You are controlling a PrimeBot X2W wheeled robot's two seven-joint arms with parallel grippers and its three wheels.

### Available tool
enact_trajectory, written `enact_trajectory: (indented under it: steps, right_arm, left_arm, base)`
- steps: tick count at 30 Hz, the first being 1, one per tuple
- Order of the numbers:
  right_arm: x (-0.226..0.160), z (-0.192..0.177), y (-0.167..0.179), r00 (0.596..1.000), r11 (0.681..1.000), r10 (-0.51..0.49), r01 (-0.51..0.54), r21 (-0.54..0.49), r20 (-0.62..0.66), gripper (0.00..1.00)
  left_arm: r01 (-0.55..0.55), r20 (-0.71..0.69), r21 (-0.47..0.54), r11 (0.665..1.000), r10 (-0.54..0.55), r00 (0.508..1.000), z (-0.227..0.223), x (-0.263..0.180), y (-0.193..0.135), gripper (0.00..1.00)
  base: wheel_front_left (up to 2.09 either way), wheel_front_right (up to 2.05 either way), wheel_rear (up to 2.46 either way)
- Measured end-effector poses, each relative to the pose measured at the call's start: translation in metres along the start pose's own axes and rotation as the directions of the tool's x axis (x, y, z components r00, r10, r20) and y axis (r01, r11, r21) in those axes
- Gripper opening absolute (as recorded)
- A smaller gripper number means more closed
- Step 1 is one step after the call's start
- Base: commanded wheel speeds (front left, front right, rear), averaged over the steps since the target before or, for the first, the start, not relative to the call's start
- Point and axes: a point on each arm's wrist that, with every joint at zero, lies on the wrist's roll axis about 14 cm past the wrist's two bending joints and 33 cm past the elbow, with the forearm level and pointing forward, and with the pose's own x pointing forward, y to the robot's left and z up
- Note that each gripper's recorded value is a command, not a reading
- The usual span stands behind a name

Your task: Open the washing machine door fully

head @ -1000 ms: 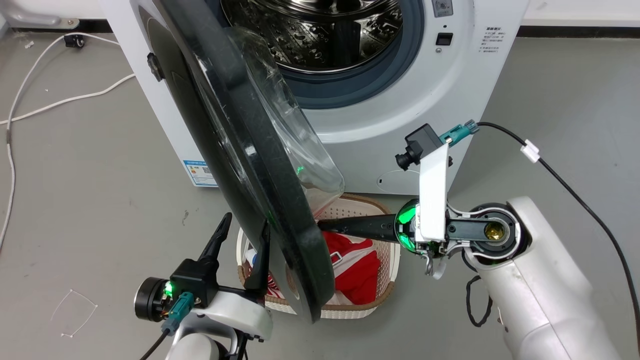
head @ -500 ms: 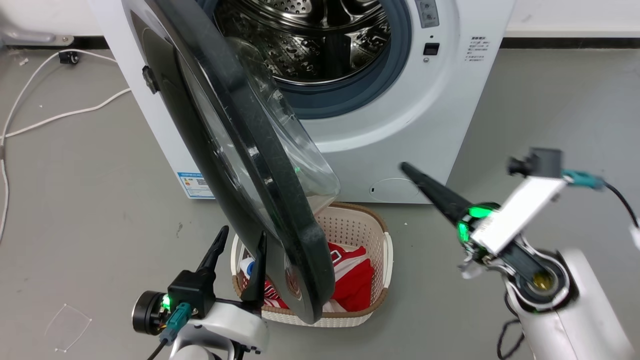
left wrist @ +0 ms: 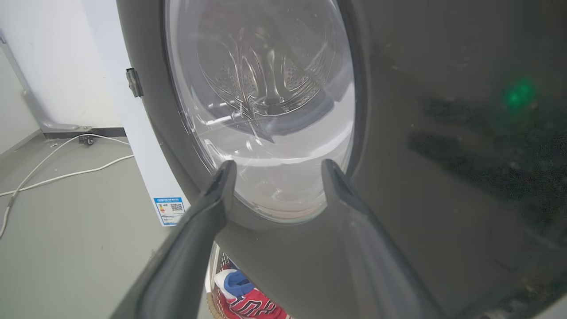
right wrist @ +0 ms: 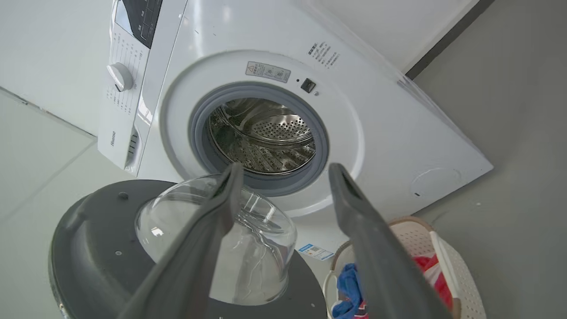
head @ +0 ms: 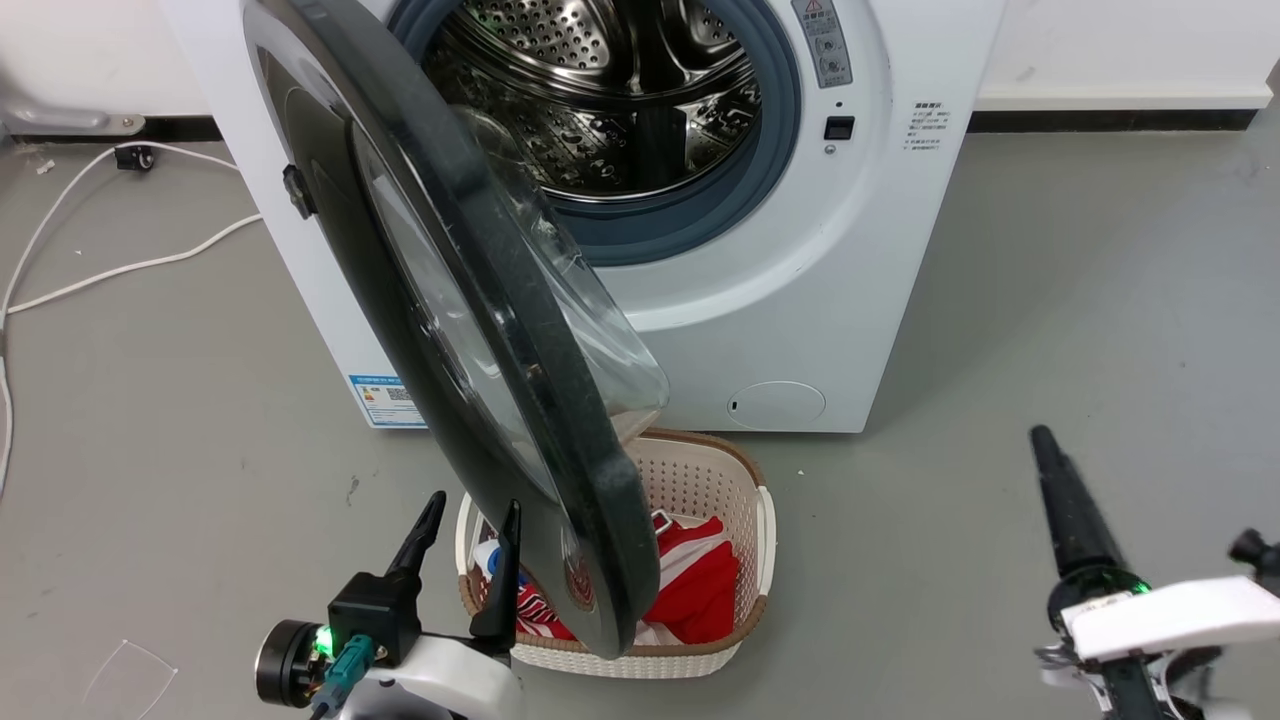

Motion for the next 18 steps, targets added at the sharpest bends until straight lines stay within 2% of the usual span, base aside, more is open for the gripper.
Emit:
enact_trajectory:
  steps: [3,6,9,11,12,13,18]
  right_arm:
    - [-0.005,0.019,-0.009,0.997,0.981,-0.016,0.030,-0.189,0.074,1.00]
    - [-0.007,0.034,-0.009,0.992,0.935,-0.004,0.048,-0.351,0.125,1.00]
    - [-0.011,0.049,-0.004,0.987,0.840,0.022,0.067,-0.539,0.157,1.00]
    - [-0.013,0.055,0.003,0.984,0.780,0.046,0.072,-0.622,0.173,1.00]
    - [-0.013,0.055,0.003,0.984,0.780,0.046,0.072,-0.622,0.173,1.00]
    - [-0.016,0.055,0.010,0.984,0.713,0.070,0.068,-0.698,0.167,1.00]
    - [-0.025,0.035,0.007,0.993,0.597,0.053,0.050,-0.800,0.102,1.00]
  left_arm:
    - [0.004,-0.006,0.003,1.000,-0.004,1.000,-0.002,0.001,-0.001,1.00]
    - [0.012,-0.007,0.002,1.000,-0.012,1.000,-0.002,0.003,-0.002,1.00]
    - [0.014,-0.005,0.003,1.000,-0.014,1.000,-0.002,0.004,-0.002,1.00]
    - [0.015,-0.006,0.005,1.000,-0.015,1.000,-0.002,0.005,-0.002,1.00]
    - [0.015,-0.006,0.005,1.000,-0.015,1.000,-0.002,0.005,-0.002,1.00]
    - [0.015,-0.003,0.005,1.000,-0.015,1.000,-0.001,0.006,-0.002,1.00]
    - [0.012,0.003,0.013,1.000,-0.012,1.000,0.001,0.009,0.000,1.00]
  base:
    - [0.00,0.00,0.00]
    - [0.00,0.00,0.00]
    - [0.00,0.00,0.00]
    - [0.00,0.00,0.00]
    - [0.00,0.00,0.00]
    - [0.00,0.00,0.00]
    - [0.00,0.00,0.00]
